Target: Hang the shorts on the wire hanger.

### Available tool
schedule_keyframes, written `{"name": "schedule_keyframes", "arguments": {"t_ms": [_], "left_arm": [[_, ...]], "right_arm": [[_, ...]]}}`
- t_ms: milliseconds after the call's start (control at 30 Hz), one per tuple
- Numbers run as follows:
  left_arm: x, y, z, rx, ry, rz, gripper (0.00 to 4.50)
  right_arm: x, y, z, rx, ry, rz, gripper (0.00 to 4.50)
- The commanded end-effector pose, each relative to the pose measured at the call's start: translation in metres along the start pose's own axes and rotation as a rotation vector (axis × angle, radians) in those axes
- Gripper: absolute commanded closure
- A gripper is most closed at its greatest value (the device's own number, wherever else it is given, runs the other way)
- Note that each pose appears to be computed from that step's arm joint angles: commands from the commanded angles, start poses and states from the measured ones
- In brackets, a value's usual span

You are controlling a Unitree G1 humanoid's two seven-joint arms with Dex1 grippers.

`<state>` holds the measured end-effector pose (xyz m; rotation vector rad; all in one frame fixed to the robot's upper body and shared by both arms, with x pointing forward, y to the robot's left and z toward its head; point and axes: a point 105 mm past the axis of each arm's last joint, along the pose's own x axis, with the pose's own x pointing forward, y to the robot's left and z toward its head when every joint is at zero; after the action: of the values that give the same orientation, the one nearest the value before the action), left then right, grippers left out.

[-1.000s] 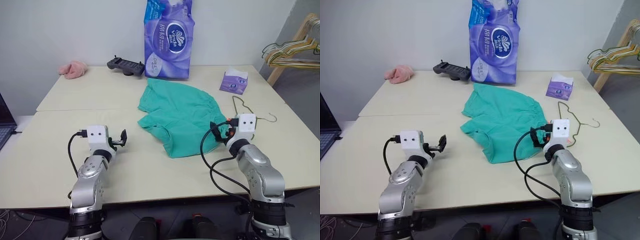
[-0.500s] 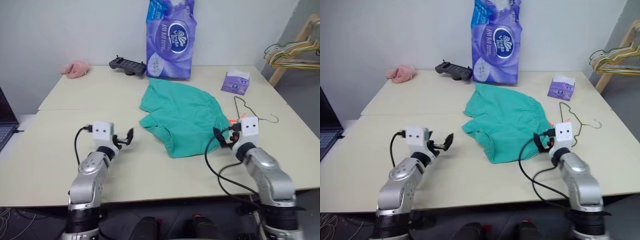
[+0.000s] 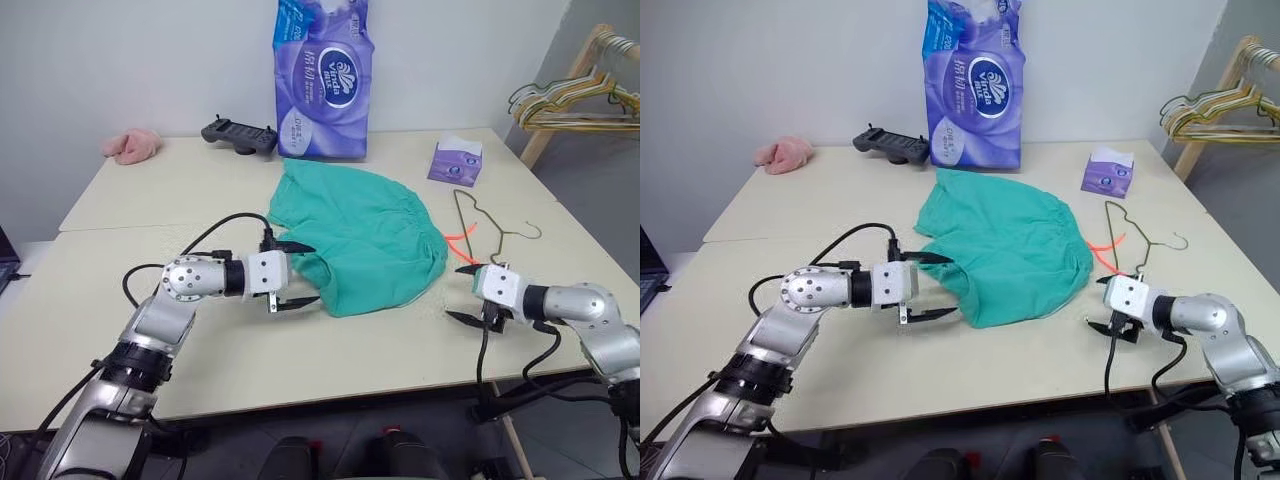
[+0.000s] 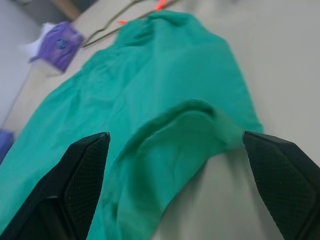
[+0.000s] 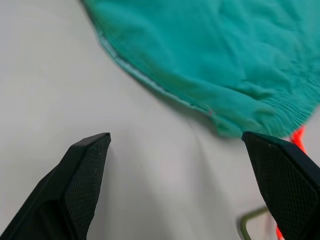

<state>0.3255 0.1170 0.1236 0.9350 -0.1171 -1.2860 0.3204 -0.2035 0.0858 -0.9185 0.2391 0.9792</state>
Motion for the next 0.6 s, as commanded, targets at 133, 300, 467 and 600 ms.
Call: {"name": "schedule_keyframes", "arguments": {"t_ms": [133, 300, 467, 600], "left_arm": [[0.036, -0.007, 0.014, 0.235, -0.074, -0.121, 0.00], [0.051, -0.011, 0.014, 0.319, -0.094, -0.189, 0.00], [0.055, -0.009, 0.003, 0.378, -0.044, -0.244, 0.00], [0.052, -0.007, -0.016, 0.382, 0.063, -0.300, 0.00]], "right_arm": [[0.016, -0.014, 0.013, -0.119, -0.052, -0.007, 0.01], [0.023, -0.020, 0.016, -0.157, -0.053, -0.001, 0.01], [0.032, -0.028, 0.017, -0.221, -0.042, 0.000, 0.01], [0.043, -0.033, 0.019, -0.264, -0.029, -0.001, 0.01]]}}
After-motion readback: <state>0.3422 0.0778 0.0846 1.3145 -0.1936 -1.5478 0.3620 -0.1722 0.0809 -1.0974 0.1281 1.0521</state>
